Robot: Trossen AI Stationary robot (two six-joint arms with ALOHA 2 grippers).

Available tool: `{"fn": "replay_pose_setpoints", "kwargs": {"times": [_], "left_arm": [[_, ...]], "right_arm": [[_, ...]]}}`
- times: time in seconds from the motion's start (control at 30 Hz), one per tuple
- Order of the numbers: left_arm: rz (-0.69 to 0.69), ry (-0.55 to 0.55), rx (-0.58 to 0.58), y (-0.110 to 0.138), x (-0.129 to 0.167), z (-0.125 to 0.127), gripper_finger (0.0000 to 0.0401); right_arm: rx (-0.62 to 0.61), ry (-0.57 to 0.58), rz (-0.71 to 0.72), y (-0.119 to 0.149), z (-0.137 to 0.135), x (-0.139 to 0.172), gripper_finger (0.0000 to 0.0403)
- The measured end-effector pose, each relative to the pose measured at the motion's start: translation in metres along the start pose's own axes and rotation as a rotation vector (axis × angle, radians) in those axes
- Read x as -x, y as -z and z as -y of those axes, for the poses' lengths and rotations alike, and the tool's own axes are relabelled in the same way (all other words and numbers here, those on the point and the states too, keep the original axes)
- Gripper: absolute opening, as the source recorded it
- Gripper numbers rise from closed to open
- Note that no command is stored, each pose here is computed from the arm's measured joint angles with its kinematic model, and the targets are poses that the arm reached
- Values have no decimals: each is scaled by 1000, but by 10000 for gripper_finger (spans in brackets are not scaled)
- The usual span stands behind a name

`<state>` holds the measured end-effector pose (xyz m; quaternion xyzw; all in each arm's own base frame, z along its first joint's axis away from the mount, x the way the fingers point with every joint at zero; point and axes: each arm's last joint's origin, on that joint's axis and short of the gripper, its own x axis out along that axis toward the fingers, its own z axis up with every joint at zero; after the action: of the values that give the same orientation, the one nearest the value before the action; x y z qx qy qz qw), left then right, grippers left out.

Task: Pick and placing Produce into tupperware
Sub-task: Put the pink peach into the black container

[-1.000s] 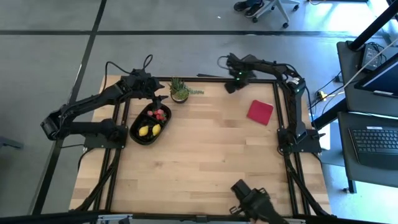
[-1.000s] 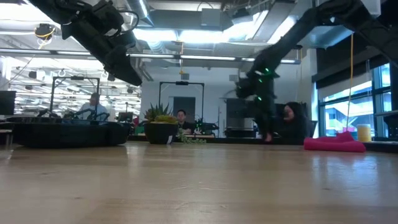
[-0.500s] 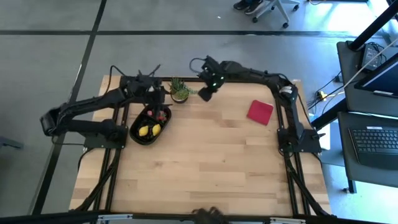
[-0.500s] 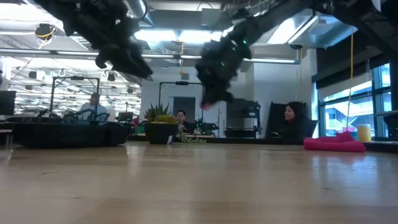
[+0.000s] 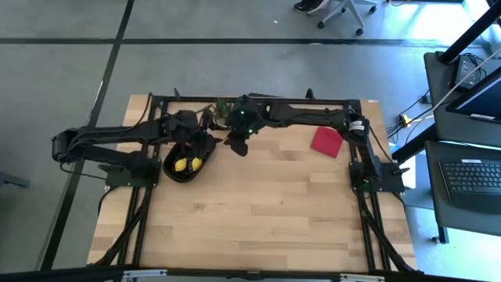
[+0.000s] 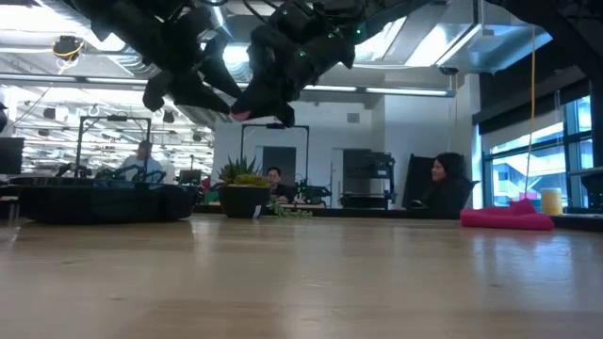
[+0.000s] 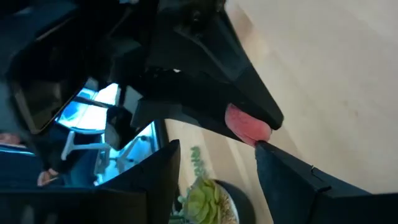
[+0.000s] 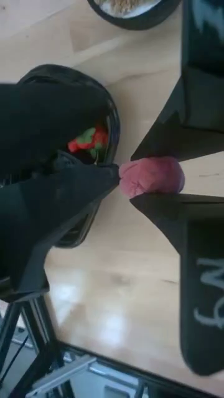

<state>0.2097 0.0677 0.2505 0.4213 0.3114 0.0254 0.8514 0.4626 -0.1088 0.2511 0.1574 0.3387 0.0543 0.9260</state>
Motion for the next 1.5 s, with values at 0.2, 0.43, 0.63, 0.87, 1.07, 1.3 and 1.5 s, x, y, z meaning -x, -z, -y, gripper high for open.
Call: {"fn": "replay_pose_setpoints", "kwargs": {"times": [0.2,0.43,0.63,0.87,1.07,1.3,1.5], "left_arm": [[-45,10,-72,-7,-6,9,196],[-11,44,-129,-17,-8,18,195],[-1,54,-146,-22,-7,22,197],[-72,21,-154,-22,-6,23,187],[-73,51,-136,-20,-7,26,172],[-45,32,-136,-25,-6,26,164],[-26,32,-151,-31,-5,30,170]], "right_arm": [[33,-8,-15,3,-14,-6,71],[28,-39,-25,4,-17,-7,71],[9,-45,-41,5,-18,-7,72],[3,-29,-39,5,-17,-7,72],[11,-44,-25,1,-20,-4,72],[29,-47,-26,2,-24,-6,72],[41,-53,-32,3,-25,-7,72]]}}
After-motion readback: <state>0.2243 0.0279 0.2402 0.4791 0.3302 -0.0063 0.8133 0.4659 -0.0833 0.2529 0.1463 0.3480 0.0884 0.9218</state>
